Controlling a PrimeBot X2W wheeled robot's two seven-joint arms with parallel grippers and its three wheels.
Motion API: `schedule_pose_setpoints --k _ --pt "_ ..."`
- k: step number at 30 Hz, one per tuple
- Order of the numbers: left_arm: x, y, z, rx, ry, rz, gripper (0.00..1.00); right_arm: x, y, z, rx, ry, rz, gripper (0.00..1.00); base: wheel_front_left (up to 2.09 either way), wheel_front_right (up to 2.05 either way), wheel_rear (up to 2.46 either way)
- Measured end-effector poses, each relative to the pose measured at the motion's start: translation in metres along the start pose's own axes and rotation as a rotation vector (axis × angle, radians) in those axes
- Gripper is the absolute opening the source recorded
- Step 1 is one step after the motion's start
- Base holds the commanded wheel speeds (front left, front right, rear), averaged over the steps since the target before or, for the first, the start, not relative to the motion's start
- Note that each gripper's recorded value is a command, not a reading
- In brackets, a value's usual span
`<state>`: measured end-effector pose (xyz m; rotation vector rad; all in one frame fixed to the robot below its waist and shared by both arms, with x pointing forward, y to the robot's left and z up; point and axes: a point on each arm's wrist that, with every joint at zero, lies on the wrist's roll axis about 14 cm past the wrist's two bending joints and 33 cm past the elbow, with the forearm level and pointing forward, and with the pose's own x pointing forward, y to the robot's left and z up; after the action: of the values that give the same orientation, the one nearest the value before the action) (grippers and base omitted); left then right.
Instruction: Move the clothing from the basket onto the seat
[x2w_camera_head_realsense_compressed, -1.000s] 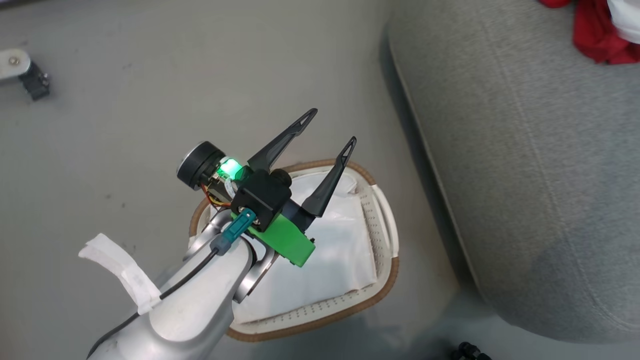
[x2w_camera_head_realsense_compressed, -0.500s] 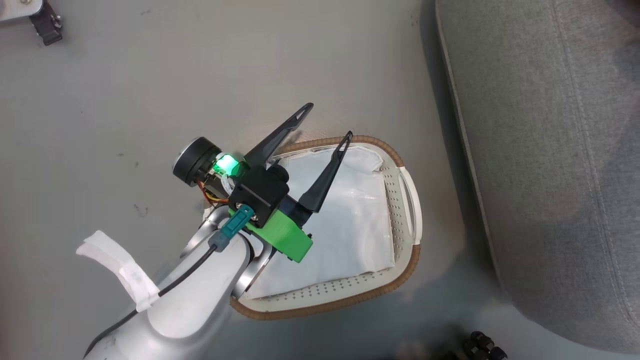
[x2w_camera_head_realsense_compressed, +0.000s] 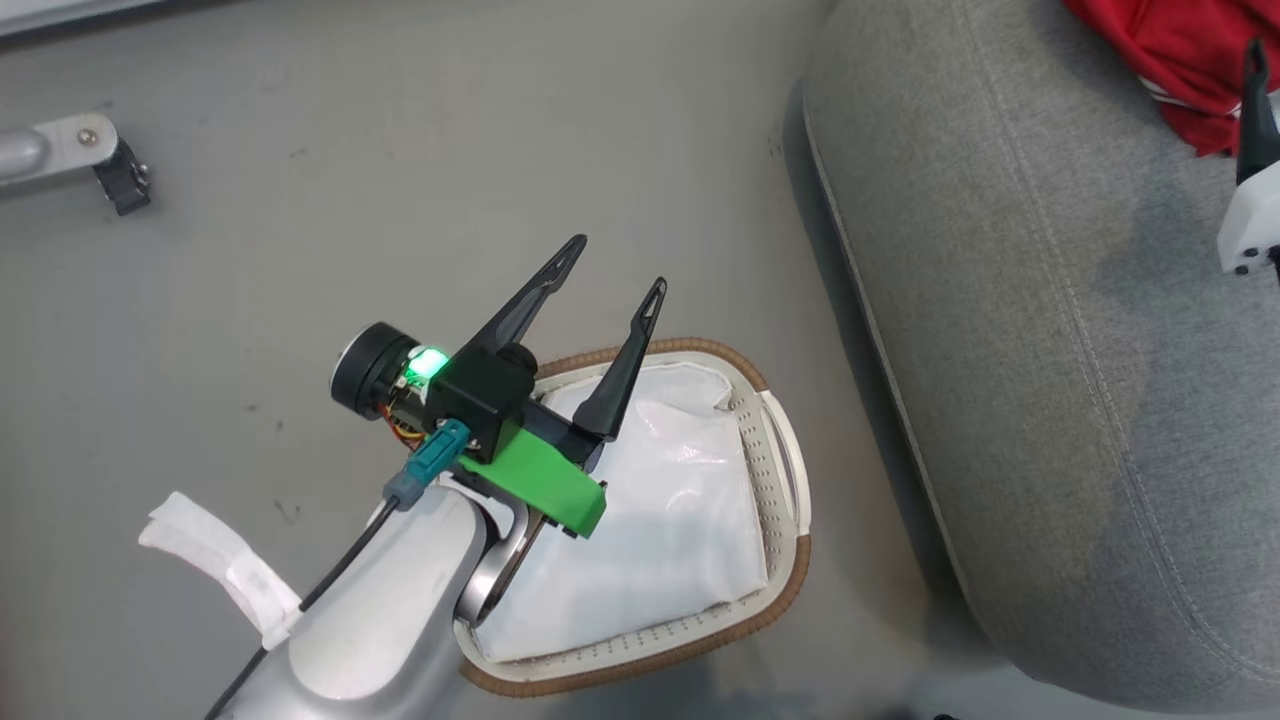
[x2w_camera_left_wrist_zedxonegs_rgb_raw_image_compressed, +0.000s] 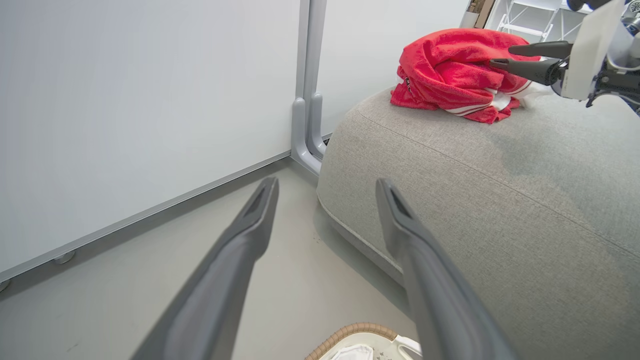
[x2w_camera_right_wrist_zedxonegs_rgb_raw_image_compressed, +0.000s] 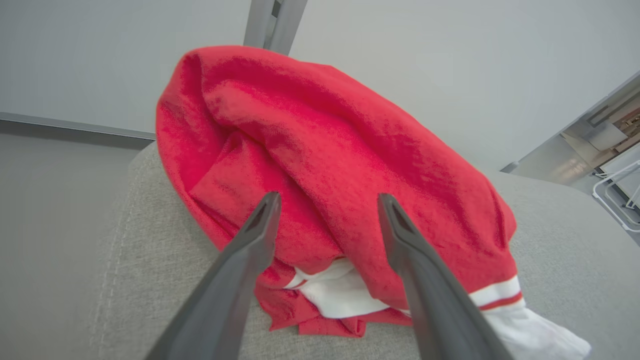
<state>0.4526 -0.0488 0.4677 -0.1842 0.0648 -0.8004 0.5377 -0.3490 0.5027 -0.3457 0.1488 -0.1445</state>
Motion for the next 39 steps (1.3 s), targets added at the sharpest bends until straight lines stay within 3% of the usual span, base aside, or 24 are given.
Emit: schedule_pose_setpoints --k 9,17,27,33,39 --pt "-0.031 0.011 0.039 -0.087 -0.093 0.157 1.0 -0.028 0.008 0.067 0.024 -0.169 0.053 1.0 0.0 0.0 0.0" --pt "-0.084 0.042 0.062 -0.018 -0.136 0.359 1.0 -0.059 0.037 0.113 0.169 -0.306 0.092 1.0 0.0 0.0 0.0" --pt "-0.18 0.079 0.066 -0.009 -0.168 0.658 1.0 -0.117 0.121 0.105 0.398 -0.324 0.198 1.0 0.0 0.0 0.0" --pt "-0.229 0.082 0.053 -0.026 -0.158 0.783 1.0 -0.154 0.144 0.1 0.371 -0.339 0.246 1.0 0.0 0.0 0.0" --pt "-0.253 0.075 0.04 -0.047 -0.138 0.824 1.0 -0.183 0.161 0.087 0.464 -0.313 0.301 1.0 0.0 0.0 0.0"
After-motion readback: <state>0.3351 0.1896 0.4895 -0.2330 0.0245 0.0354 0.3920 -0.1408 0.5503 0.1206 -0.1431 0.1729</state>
